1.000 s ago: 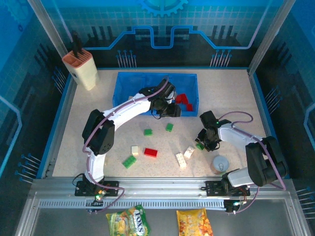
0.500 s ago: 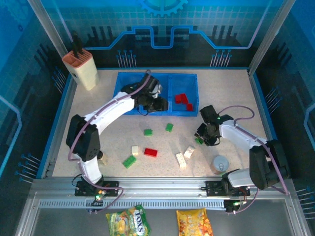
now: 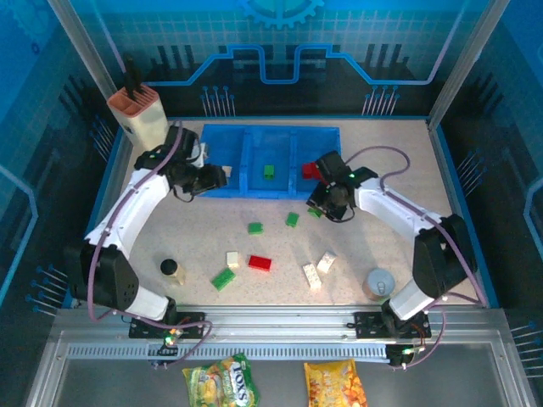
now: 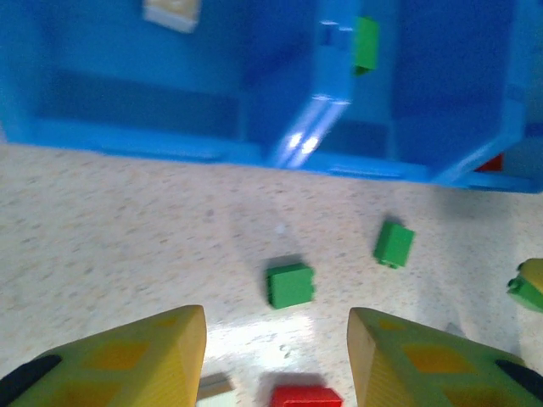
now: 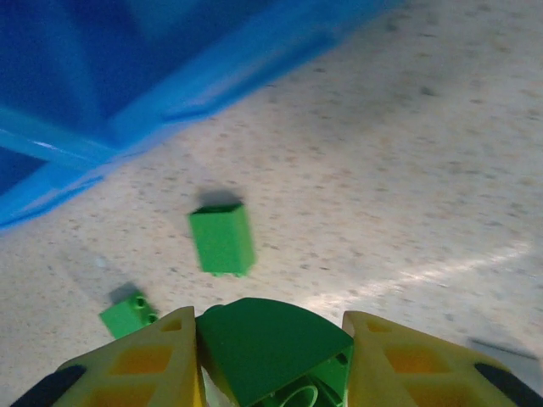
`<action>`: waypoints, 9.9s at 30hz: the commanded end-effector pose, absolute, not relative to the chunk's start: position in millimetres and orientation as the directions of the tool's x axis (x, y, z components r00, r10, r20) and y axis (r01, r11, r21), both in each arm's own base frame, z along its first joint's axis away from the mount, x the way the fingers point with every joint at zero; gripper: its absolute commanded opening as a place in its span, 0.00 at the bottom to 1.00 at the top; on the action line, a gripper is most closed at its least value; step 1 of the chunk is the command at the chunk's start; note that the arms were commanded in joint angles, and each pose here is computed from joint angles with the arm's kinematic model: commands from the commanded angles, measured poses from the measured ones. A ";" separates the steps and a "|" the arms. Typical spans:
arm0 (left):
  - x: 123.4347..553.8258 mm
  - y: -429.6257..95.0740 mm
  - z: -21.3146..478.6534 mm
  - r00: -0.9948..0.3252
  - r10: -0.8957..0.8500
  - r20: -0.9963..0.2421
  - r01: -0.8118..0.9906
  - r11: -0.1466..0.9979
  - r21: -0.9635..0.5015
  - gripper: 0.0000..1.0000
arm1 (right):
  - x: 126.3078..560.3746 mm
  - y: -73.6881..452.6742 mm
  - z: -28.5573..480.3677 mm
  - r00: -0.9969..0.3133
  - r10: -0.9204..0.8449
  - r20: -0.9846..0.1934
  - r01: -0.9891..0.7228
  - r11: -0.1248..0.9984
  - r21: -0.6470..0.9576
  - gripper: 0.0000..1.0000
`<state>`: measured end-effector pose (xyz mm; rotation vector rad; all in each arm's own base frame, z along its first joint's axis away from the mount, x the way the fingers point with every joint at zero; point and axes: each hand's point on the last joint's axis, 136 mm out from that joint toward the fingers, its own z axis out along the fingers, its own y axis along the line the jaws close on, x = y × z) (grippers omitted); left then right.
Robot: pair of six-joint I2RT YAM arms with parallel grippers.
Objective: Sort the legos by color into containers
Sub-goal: Pick up the lego from the bottom-right of the table, then place the lego in the container, then pick up the lego from the middle-left of the table, then place the lego in the container.
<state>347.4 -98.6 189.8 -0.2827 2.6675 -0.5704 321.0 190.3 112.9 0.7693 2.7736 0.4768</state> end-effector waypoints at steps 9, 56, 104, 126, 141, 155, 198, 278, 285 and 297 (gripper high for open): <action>320.8 -42.9 175.0 -0.891 -0.303 -0.338 -0.165 0.910 -0.380 0.49 | 372.5 274.7 121.9 -0.932 0.293 -0.212 0.198 0.904 0.379 0.39; 327.7 -31.3 145.0 -0.872 -0.319 -0.371 -0.174 0.911 -0.375 0.49 | 462.7 324.9 56.5 -0.963 0.082 -0.256 0.027 0.977 0.211 0.53; 196.7 -134.5 92.0 -0.979 -0.181 -0.094 -0.153 0.955 -0.254 0.54 | 378.2 227.9 164.9 -0.911 0.104 -0.400 -0.002 0.967 0.256 0.52; 137.7 -138.6 27.1 -0.989 -0.146 0.005 -0.145 0.976 -0.160 0.62 | 361.9 209.3 157.4 -0.919 0.113 -0.378 0.018 0.969 0.248 0.52; 126.5 -146.1 17.7 -0.996 -0.090 0.015 -0.091 0.993 -0.070 0.52 | 358.0 207.4 154.8 -0.922 0.119 -0.368 0.026 0.968 0.248 0.52; 131.0 -152.1 16.7 -0.999 -0.035 0.002 -0.035 0.999 -0.008 0.42 | 354.6 206.5 153.9 -0.925 0.123 -0.361 0.031 0.968 0.249 0.51; 310.7 -215.4 119.9 -0.962 0.044 -0.269 0.077 0.990 -0.117 0.37 | 313.2 135.9 179.2 -0.885 0.181 -0.429 0.122 0.979 0.162 0.51; 443.2 -250.3 139.6 -0.929 -0.044 -0.368 0.101 0.925 -0.365 0.44 | 271.6 114.9 164.9 -0.904 0.187 -0.385 0.159 0.982 0.103 0.50; 400.3 -228.0 138.6 -0.943 -0.027 -0.331 0.088 0.940 -0.329 0.44 | 270.5 115.2 155.6 -0.912 0.178 -0.369 0.157 0.984 0.088 0.50; 310.6 -185.7 108.0 -0.973 0.026 -0.229 0.068 0.982 -0.178 0.46 | 272.0 121.6 144.5 -0.928 0.153 -0.341 0.134 0.988 0.078 0.50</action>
